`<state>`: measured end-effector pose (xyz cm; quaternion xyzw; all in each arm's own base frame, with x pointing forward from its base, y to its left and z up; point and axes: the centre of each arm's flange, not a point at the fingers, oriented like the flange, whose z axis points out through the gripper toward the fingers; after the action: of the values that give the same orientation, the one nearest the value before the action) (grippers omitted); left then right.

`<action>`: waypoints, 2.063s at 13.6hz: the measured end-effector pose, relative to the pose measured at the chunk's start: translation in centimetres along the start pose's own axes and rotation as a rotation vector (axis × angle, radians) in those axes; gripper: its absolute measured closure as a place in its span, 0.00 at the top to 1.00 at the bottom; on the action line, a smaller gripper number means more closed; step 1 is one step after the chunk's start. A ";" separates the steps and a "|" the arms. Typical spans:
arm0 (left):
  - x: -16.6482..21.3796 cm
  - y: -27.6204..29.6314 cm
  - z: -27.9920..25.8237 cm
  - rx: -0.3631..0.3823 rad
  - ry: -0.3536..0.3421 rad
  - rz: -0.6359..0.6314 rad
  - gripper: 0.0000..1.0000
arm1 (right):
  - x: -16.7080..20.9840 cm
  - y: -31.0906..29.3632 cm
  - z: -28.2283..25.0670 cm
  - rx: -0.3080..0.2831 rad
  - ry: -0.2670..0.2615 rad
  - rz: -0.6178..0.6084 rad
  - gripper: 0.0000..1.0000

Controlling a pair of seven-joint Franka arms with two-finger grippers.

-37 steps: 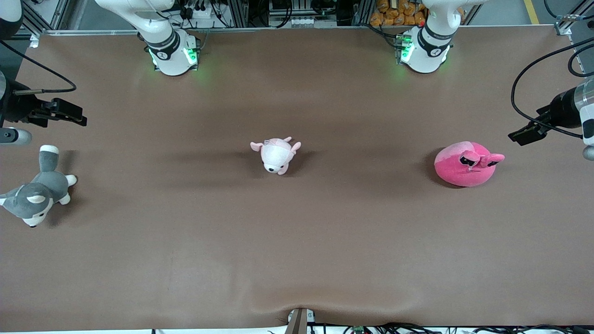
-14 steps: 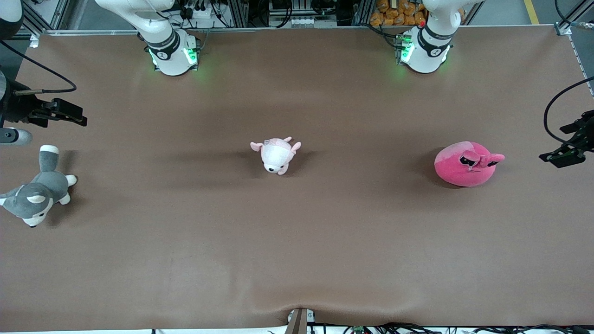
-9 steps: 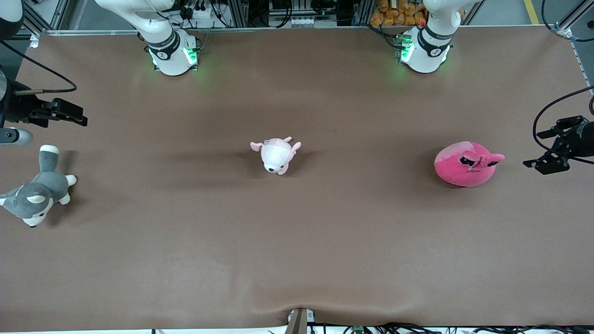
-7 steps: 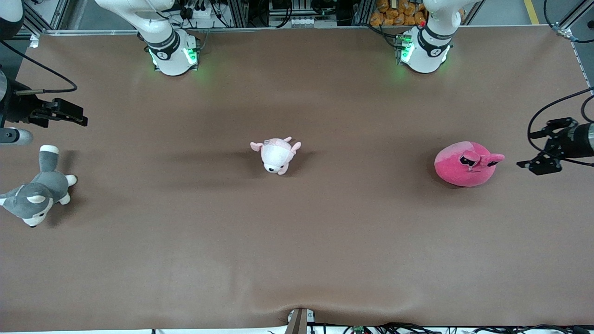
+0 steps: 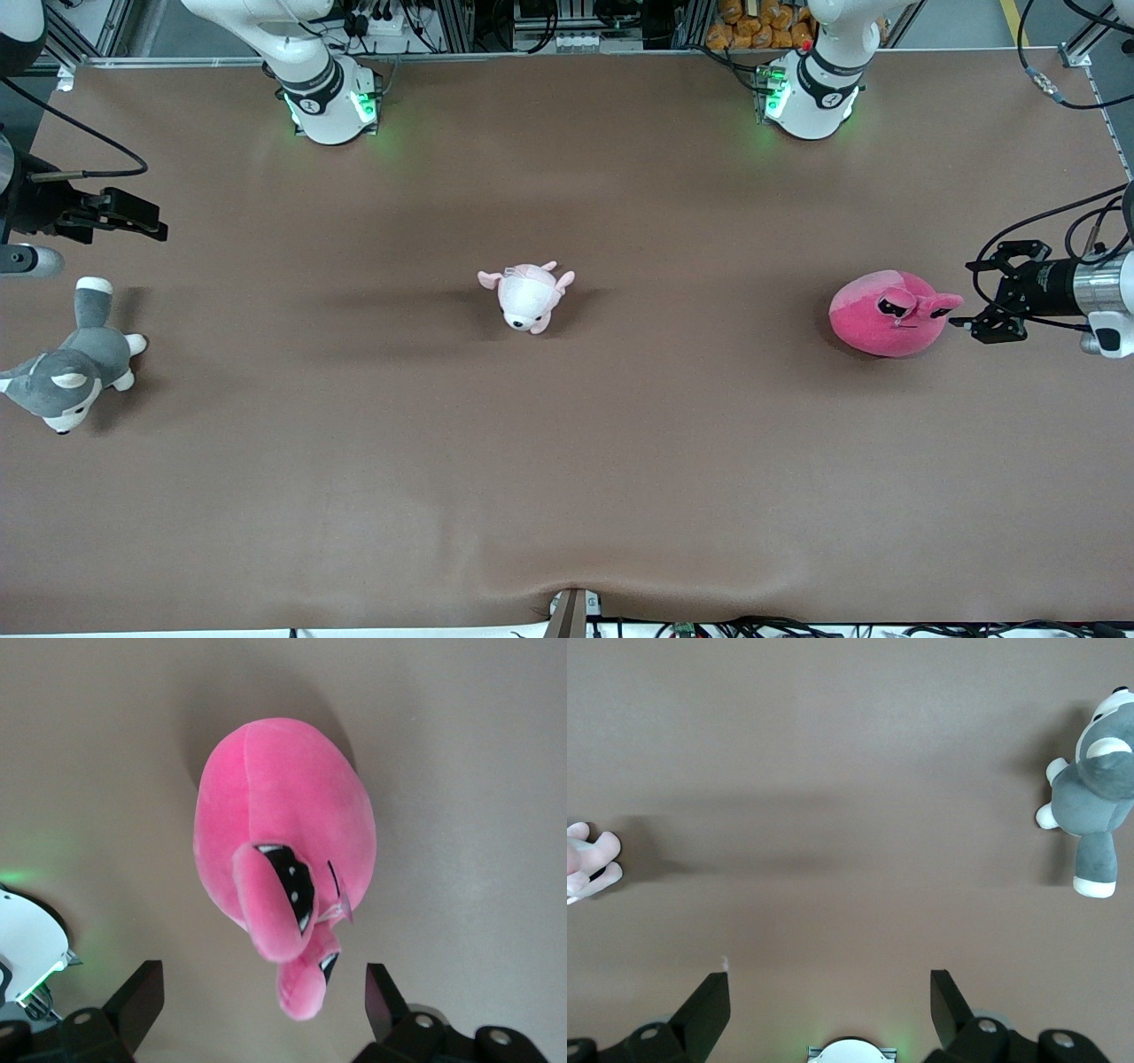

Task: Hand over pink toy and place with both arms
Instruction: 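Move the left gripper down over the pink plush toy, then grasp the pink toy's neck with the left gripper and lift it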

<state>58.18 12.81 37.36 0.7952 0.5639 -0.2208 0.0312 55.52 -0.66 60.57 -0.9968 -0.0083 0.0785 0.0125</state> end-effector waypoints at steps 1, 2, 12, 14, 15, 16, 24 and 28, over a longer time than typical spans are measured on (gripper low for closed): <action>0.6 0.0 0.5 0.002 -0.013 -0.012 1.00 | 0.0 0.0 0.0 0.000 0.000 0.000 1.00; 1.1 0.0 1.0 0.007 -0.023 -0.027 1.00 | 0.0 0.0 0.0 0.000 0.000 0.000 1.00; 5.1 -0.5 4.4 -0.013 -0.154 -0.126 0.41 | 0.0 -0.3 0.0 -0.001 0.000 -0.006 1.00; 4.2 0.3 4.2 -0.009 -0.148 -0.164 0.21 | 0.0 -0.5 0.0 -0.001 0.000 -0.010 1.00; 3.6 0.7 4.1 -0.009 -0.144 -0.167 0.15 | 0.0 -0.6 0.0 -0.002 0.000 -0.012 1.00; 3.3 1.0 3.9 -0.013 -0.148 -0.174 0.11 | 0.0 -0.6 0.0 -0.002 0.000 -0.012 1.00; -3.9 4.2 -3.1 -0.059 -0.294 -0.253 0.10 | 0.0 -0.7 0.0 -0.002 0.000 -0.013 1.00; -12.5 6.1 -6.9 -0.065 -0.383 -0.206 0.10 | 0.2 -1.2 0.3 0.001 -0.006 -0.021 1.00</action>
<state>62.61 1.69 47.21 0.6754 0.6329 -0.3516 0.1404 55.65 0.51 60.29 -0.9964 -0.0189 0.0811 0.0136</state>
